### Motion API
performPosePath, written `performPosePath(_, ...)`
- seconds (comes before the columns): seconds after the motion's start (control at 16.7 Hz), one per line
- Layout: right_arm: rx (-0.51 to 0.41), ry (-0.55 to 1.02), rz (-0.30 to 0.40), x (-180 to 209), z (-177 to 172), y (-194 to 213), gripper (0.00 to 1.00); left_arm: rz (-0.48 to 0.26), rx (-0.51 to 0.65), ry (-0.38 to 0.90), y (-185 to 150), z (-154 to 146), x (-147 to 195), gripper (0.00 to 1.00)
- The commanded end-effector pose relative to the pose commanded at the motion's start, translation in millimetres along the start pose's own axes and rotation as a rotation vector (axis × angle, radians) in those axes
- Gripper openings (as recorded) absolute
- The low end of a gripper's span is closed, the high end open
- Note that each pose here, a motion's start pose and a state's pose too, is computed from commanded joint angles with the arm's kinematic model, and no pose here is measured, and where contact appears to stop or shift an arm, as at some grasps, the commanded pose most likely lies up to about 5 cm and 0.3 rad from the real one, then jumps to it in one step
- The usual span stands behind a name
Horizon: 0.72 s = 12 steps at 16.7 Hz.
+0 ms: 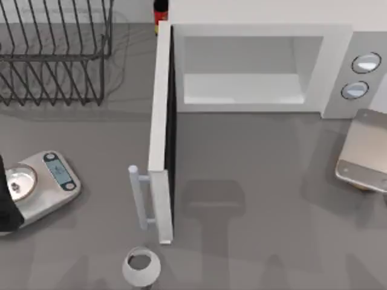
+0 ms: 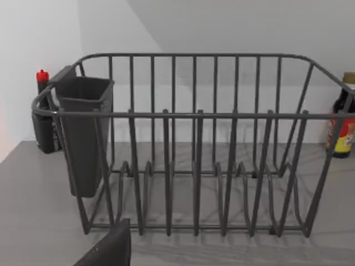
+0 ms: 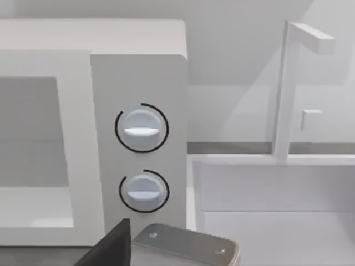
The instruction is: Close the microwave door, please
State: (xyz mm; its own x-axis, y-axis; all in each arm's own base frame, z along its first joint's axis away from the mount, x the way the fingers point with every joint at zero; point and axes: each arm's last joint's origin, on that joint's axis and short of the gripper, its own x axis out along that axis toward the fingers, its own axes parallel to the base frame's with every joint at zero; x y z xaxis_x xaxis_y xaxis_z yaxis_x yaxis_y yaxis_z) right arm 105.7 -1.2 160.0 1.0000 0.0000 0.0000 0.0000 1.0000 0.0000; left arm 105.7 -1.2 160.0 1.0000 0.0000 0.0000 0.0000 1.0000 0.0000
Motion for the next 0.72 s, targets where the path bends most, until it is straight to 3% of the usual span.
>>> performPosePath(0.06,0.0,0.0,0.0,0.0,0.0,0.0,1.0,0.0,0.0,0.0,0.0,0.0,0.0,1.0)
performPosePath(0.72,0.0,0.0,0.0,0.0,0.0,0.0,1.0,0.0,0.0,0.0,0.0,0.0,0.0,0.17)
